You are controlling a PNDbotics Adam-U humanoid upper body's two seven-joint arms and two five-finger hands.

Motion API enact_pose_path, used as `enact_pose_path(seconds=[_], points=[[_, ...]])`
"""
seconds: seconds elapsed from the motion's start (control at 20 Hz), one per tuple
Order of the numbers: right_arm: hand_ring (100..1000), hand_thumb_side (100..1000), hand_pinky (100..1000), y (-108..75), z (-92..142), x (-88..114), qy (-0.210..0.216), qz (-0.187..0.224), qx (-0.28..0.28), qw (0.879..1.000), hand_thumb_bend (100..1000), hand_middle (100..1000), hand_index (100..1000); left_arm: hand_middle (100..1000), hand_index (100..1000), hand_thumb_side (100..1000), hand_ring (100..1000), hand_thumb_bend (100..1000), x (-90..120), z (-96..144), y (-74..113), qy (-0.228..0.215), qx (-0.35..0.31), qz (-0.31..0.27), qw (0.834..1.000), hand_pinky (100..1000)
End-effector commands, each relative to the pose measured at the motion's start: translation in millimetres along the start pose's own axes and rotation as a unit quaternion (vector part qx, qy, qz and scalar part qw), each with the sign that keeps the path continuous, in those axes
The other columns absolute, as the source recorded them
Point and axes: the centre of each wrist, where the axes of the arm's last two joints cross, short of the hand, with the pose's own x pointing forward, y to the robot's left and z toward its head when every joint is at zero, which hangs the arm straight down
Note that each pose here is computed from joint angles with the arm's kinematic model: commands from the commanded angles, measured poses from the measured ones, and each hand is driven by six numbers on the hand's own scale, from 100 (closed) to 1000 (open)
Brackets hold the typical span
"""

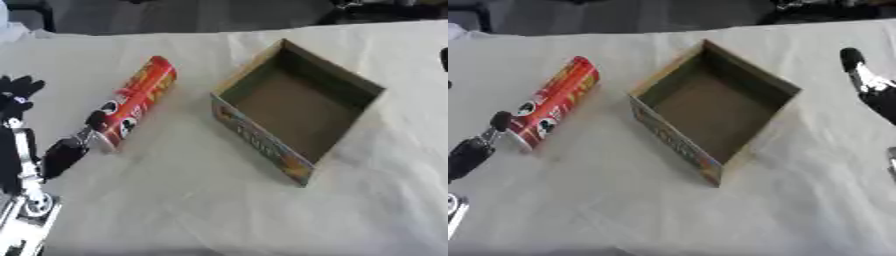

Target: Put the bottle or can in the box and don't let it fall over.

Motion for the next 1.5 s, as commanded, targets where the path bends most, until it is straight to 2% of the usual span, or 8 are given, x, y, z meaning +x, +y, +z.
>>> enact_pose_path(seconds=[0.05,0.85,1.25,1.5], points=[[867,332,845,-4.1,-7,5,-0.016,0.007,0.001,1.0,603,741,855,783,771,675,979,761,1,-5,-3.3,-0.012,-0.003,0.002,1.0,710],[865,332,845,-2.6,-7,5,-0.015,0.005,0.001,1.0,604,740,854,813,797,669,971,817,0,-12,-24.2,0.018,-0.048,0.021,0.998,658],[864,332,846,-1.8,-6,5,-0.014,0.003,0.001,1.0,606,738,854,814,783,685,1000,867,1,-18,-28.8,0.02,-0.062,0.003,0.998,687],[864,333,845,-1.2,-6,5,-0.014,0.002,0.001,1.0,606,738,854,814,772,689,1000,864,1,-21,-34.7,0.02,-0.079,-0.01,0.997,695]])
